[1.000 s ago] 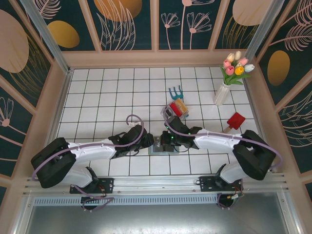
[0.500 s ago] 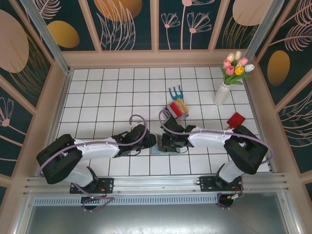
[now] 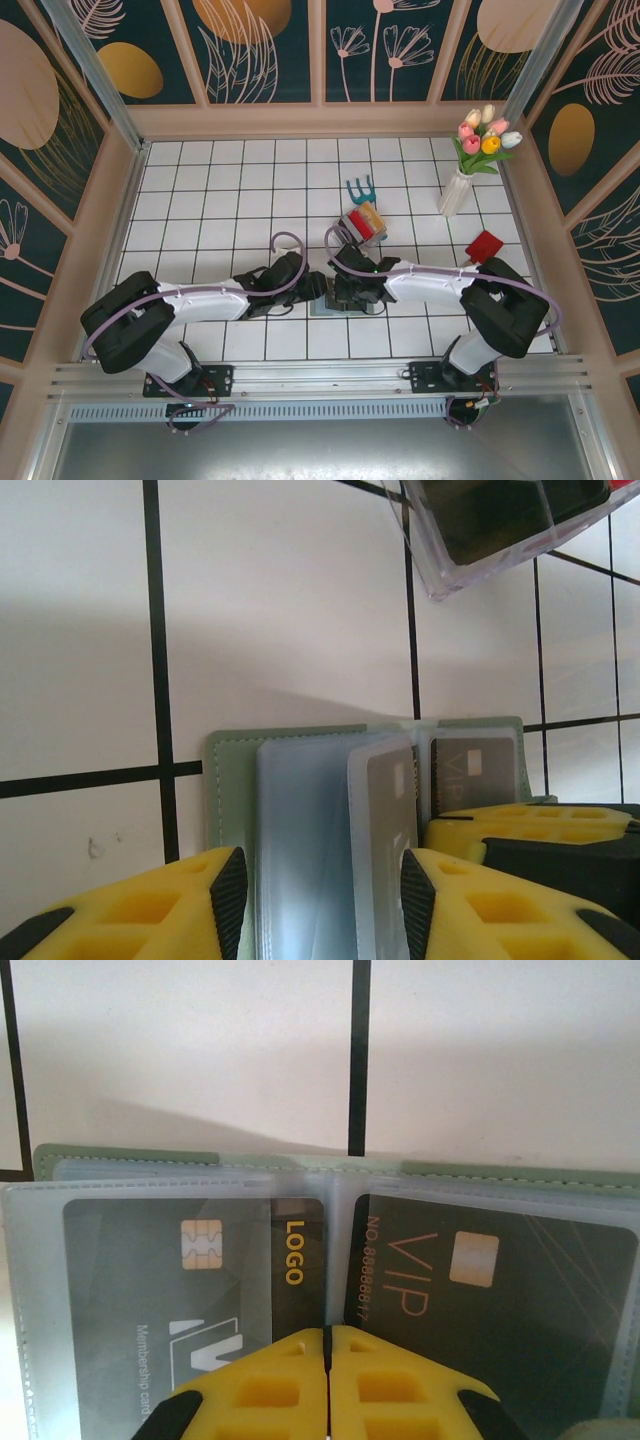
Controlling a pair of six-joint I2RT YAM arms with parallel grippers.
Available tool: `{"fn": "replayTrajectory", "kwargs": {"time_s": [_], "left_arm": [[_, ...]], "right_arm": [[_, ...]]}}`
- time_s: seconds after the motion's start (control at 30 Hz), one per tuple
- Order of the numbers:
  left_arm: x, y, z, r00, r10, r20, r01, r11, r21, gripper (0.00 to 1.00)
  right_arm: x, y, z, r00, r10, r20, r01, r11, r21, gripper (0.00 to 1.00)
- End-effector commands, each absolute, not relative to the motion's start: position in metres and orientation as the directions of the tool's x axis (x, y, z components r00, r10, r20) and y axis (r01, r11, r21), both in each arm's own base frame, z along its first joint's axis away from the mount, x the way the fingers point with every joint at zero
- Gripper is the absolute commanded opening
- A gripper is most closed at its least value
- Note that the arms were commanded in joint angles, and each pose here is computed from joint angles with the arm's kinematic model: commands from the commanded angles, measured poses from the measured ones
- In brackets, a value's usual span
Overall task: Put the credit cards into the card holder
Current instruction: Flip the card slot at the card holder.
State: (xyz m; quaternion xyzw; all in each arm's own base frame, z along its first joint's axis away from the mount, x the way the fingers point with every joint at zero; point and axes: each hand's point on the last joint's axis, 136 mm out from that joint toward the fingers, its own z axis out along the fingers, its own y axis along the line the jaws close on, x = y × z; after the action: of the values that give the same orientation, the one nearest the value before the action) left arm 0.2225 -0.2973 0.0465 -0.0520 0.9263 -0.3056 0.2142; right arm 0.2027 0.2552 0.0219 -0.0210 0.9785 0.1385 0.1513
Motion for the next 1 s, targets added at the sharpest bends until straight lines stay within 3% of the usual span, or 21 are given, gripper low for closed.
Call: {"fn": "replayTrajectory", "kwargs": {"time_s": [0.0,0.27,0.37,0.6,0.97], "left_arm": [[0.222,-0.299,0.045,-0.908,-0.258,-0.330,0.012,0.772,-0.636,0.47],[0.217,-0.304,0.038,-0.924,-0.263,-0.278,-0.006,0.737,-0.676,0.50],[0.217,-0.303,0.037,-0.923,-0.265,-0.278,-0.012,0.744,-0.668,0.46],[0.218,-0.321,0.062,-0.924,-0.253,-0.286,0.052,0.659,-0.750,0.47],[0.210,-0.352,0.058,-0.963,-0.167,-0.211,0.076,0.584,-0.808,0.46]], "right_arm": [[0.201,0.238,0.012,-0.952,0.032,-0.304,-0.034,0.977,0.210,0.09],[0.183,0.215,-0.022,-0.972,0.078,-0.222,0.027,0.974,0.223,0.07],[0.180,0.210,-0.028,-0.975,0.093,-0.204,0.043,0.971,0.236,0.07],[0.179,0.206,-0.030,-0.975,0.093,-0.201,0.045,0.972,0.231,0.06],[0.184,0.212,-0.024,-0.969,0.109,-0.222,0.045,0.961,0.274,0.07]]}}
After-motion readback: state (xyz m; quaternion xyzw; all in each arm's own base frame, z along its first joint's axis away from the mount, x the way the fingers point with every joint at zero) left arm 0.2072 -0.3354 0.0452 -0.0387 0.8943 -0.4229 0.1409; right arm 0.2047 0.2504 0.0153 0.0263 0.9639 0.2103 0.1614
